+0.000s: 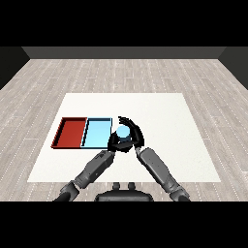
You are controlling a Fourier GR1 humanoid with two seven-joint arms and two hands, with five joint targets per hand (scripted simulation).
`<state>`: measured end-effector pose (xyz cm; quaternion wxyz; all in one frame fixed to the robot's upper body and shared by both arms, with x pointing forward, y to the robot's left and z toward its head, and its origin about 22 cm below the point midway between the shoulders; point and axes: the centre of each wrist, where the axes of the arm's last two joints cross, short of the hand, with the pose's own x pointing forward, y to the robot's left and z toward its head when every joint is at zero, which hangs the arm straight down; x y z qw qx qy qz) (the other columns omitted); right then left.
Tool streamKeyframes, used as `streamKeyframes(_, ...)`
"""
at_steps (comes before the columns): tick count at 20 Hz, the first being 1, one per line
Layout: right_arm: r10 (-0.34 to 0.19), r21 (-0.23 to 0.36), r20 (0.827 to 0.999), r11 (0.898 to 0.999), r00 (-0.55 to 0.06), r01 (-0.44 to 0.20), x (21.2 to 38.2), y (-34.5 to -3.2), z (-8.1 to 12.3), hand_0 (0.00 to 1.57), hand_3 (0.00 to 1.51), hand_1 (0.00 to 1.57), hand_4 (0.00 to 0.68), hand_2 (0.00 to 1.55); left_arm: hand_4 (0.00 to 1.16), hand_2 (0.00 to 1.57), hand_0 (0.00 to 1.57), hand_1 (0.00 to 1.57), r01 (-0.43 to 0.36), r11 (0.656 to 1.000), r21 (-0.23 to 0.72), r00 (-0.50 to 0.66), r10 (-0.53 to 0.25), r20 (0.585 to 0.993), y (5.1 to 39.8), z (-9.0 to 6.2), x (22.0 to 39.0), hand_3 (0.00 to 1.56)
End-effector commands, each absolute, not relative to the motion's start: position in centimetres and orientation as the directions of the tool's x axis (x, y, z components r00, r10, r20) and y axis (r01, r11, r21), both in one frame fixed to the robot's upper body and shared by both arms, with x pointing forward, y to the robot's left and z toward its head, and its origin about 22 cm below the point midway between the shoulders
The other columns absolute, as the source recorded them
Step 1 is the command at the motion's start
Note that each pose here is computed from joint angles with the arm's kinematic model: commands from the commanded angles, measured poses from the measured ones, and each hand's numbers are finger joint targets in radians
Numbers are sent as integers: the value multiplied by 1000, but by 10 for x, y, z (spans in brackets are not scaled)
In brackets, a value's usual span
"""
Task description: Pick the blue can and put it in the blue box
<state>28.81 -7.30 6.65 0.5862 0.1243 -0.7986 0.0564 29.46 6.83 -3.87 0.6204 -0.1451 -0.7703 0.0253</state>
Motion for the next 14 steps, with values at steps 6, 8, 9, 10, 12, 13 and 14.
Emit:
streamKeyframes(6, -190, 120, 926, 967, -325, -223, 300, -86, 65, 0, 0, 0, 0, 0, 1140, 1571, 1571, 1571, 153, 971, -183, -205, 212, 955, 67, -22, 310, 1527)
streamKeyframes(8, -187, 124, 929, 971, -321, -206, 294, -117, 70, 0, 0, 0, 0, 0, 1142, 1571, 1571, 1571, 140, 975, -174, -214, 202, 956, 84, -48, 304, 1527)
streamKeyframes(9, -213, 142, 916, 965, -340, -223, 285, -130, 63, 0, 0, 0, 0, 0, 1149, 1571, 1571, 1571, 131, 976, -172, -210, 197, 958, 83, -51, 295, 1533)
streamKeyframes(10, -210, 142, 912, 967, -353, -211, 287, -111, 62, 0, 0, 0, 0, 0, 1155, 1571, 1571, 1571, 125, 979, -159, -214, 184, 959, 95, -39, 300, 1537)
streamKeyframes(12, -253, 198, 885, 964, -390, -176, 286, -150, 70, 0, 0, 0, 0, 0, 1152, 1571, 1571, 1571, 104, 983, -150, -232, 171, 958, 86, -16, 323, 1533)
streamKeyframes(13, -289, 243, 873, 956, -394, -165, 266, -155, 81, 0, 0, 0, 0, 0, 1148, 1571, 1571, 1571, 102, 988, -114, -250, 136, 959, 96, -36, 319, 1536)
streamKeyframes(14, -314, 287, 864, 950, -393, -127, 277, -166, 73, 0, 0, 0, 0, 0, 1150, 1571, 1571, 1571, 86, 990, -110, -262, 129, 956, 103, -32, 318, 1530)
